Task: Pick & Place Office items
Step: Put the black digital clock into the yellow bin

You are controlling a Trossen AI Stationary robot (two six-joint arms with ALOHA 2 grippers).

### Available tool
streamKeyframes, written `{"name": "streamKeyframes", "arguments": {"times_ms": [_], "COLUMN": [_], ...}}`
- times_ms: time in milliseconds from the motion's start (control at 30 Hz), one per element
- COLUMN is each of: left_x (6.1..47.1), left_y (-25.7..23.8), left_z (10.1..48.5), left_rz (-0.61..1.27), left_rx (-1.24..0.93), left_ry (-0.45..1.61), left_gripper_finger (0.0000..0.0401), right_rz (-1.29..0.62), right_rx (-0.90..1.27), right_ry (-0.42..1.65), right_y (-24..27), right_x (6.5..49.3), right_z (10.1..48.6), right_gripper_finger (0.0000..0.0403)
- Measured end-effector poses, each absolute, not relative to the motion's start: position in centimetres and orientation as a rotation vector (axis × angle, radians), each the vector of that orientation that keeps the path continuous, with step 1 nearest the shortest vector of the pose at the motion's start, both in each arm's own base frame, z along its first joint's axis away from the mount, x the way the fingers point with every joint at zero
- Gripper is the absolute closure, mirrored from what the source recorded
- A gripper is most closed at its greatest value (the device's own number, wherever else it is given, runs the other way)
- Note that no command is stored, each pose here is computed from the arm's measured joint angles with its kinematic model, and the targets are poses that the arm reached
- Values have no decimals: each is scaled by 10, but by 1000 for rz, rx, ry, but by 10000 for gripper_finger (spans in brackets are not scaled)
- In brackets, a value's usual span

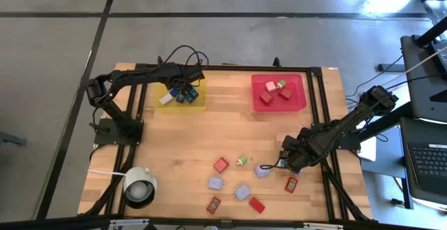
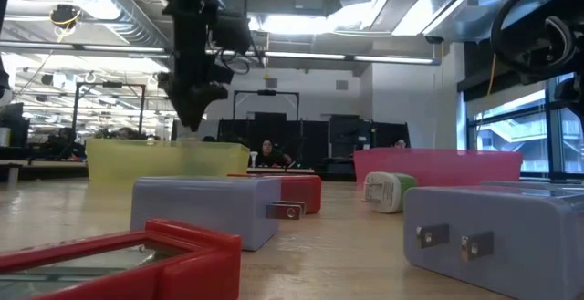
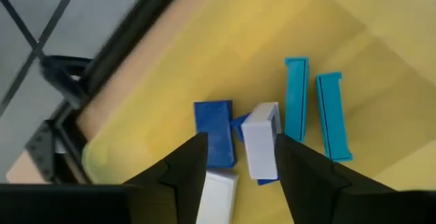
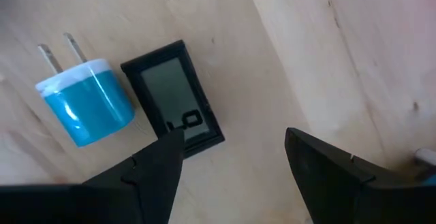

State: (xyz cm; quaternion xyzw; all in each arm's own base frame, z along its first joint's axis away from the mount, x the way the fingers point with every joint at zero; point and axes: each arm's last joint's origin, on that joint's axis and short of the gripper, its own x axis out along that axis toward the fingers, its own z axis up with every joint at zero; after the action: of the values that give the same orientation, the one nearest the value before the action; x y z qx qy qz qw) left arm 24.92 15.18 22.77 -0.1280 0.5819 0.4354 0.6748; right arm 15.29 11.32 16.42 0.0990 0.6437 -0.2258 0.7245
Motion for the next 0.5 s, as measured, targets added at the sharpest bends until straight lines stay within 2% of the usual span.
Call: {"name": "streamKeyframes", "arguments": {"times_ms": [300, 500], "left_x": [254, 258], "left_y": [153, 148], "left_z": [271, 281], "left_rz": [987, 971], "left_rx": [-306, -295], "left_ry": [1295, 1289], "left_gripper_finger": [205, 201], "right_rz": [-403, -350], "right_rx": [230, 182], "right_ry": [1390, 1393], "right_y": [118, 119], "right_x": [159, 160], "right_z": [164, 164], "right_gripper_finger": [145, 145]}}
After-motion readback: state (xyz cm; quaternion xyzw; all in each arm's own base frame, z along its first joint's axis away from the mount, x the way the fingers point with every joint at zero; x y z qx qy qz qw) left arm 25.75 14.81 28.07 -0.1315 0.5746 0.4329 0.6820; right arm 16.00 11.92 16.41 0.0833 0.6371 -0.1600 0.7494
